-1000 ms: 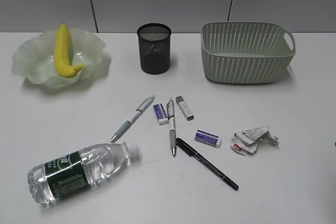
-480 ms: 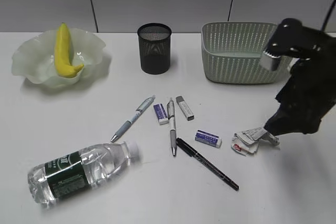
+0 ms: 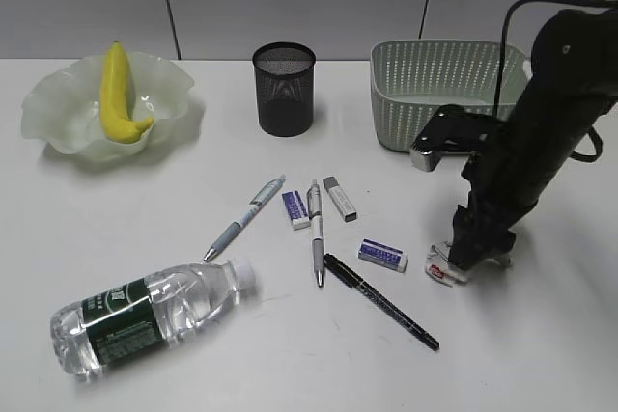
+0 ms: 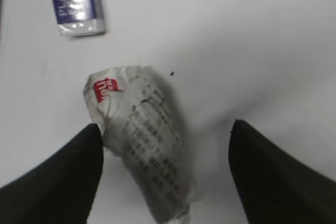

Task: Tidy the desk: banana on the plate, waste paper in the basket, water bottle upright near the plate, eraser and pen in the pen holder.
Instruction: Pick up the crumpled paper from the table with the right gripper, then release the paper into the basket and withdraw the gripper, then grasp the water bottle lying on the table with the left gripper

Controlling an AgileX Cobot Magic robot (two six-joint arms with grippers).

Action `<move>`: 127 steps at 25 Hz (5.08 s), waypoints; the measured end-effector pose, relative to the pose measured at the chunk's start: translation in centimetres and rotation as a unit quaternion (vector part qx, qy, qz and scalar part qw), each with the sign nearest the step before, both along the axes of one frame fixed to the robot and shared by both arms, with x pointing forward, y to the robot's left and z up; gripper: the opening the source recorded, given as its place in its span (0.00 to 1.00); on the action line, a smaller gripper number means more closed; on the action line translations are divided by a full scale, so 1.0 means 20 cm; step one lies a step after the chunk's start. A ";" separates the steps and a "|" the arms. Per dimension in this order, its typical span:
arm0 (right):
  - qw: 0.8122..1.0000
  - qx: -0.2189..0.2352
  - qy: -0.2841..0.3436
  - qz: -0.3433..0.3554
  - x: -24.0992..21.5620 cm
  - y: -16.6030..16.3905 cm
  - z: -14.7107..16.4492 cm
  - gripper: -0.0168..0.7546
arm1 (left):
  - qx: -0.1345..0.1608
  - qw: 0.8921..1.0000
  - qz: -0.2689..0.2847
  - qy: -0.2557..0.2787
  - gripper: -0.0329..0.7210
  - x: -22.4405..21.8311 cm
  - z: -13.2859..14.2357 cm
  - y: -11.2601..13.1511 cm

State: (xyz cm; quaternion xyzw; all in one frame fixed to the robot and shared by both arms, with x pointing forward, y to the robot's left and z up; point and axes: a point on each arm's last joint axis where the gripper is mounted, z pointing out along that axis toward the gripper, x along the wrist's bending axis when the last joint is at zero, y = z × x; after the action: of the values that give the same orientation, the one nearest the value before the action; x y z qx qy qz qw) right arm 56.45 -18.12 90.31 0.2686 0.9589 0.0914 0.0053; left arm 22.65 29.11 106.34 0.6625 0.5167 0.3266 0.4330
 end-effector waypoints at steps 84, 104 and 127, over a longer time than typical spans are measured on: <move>0.852 0.246 -0.363 -0.284 -1.63 -0.54 0.78 0.74 | 0.005 1.000 -0.018 -0.005 0.62 0.03 0.04 -0.02; 0.841 0.258 -0.384 -0.281 -1.68 -0.55 0.77 0.74 | 0.110 0.919 -0.296 0.238 0.69 1.25 0.06 -0.48; 0.840 0.258 -0.385 -0.283 -1.67 -0.55 0.77 0.74 | 0.222 0.825 -0.342 0.391 0.86 1.40 -0.58 -0.81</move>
State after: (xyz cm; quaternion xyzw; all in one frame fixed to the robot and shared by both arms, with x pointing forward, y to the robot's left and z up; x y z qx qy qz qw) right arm 22.96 -29.12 105.74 0.4630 0.7040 0.4257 0.3298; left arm 50.62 13.01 94.83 0.9473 0.2963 -0.0227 0.1198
